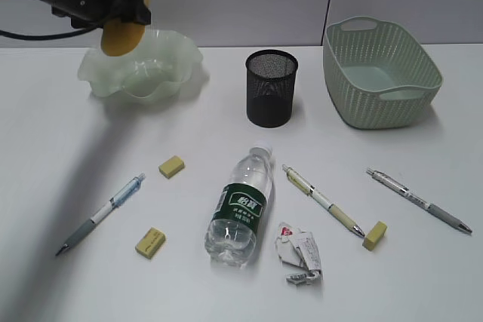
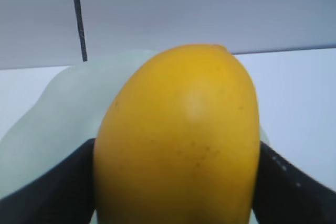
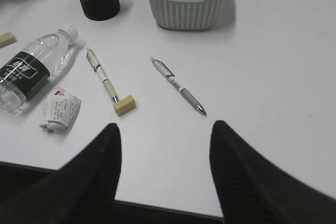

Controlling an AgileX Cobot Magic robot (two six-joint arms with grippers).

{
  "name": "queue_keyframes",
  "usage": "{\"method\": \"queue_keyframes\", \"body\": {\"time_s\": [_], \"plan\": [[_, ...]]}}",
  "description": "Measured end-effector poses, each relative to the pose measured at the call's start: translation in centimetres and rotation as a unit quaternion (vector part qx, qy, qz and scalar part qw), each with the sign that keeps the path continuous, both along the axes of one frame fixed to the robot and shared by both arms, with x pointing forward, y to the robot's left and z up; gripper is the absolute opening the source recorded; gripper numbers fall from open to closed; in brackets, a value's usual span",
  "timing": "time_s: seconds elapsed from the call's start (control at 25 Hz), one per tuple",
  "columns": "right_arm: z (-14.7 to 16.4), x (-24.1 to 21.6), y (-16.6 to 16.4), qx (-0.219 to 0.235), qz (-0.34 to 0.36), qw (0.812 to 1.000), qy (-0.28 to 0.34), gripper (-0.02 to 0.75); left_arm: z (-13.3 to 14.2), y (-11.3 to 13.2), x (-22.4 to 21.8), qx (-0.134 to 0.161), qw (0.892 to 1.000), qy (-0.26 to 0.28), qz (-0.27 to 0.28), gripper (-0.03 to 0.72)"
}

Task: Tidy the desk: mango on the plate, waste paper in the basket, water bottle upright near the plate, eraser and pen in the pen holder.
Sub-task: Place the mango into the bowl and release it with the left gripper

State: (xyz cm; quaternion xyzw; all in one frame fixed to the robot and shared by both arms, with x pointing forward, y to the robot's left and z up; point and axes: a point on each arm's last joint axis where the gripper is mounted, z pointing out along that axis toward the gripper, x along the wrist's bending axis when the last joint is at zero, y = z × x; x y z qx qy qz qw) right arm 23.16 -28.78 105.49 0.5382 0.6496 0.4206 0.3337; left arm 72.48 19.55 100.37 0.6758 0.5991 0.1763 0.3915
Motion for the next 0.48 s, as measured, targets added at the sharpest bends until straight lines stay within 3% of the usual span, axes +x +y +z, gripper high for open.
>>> {"method": "queue_keyframes", "body": {"time_s": [0.16,0.48], "plan": [[0.0,0.0,0.0,0.0,0.0,1.0,0.0,0.435,-2.8,0.0,0.8,0.006,1.0,0.013,0.008,0.613],[0.0,0.0,0.0,0.0,0.0,1.0,0.0,0.435,-5.6,0.0,1.6,0.006,1.0,0.015,0.022,0.613]]}}
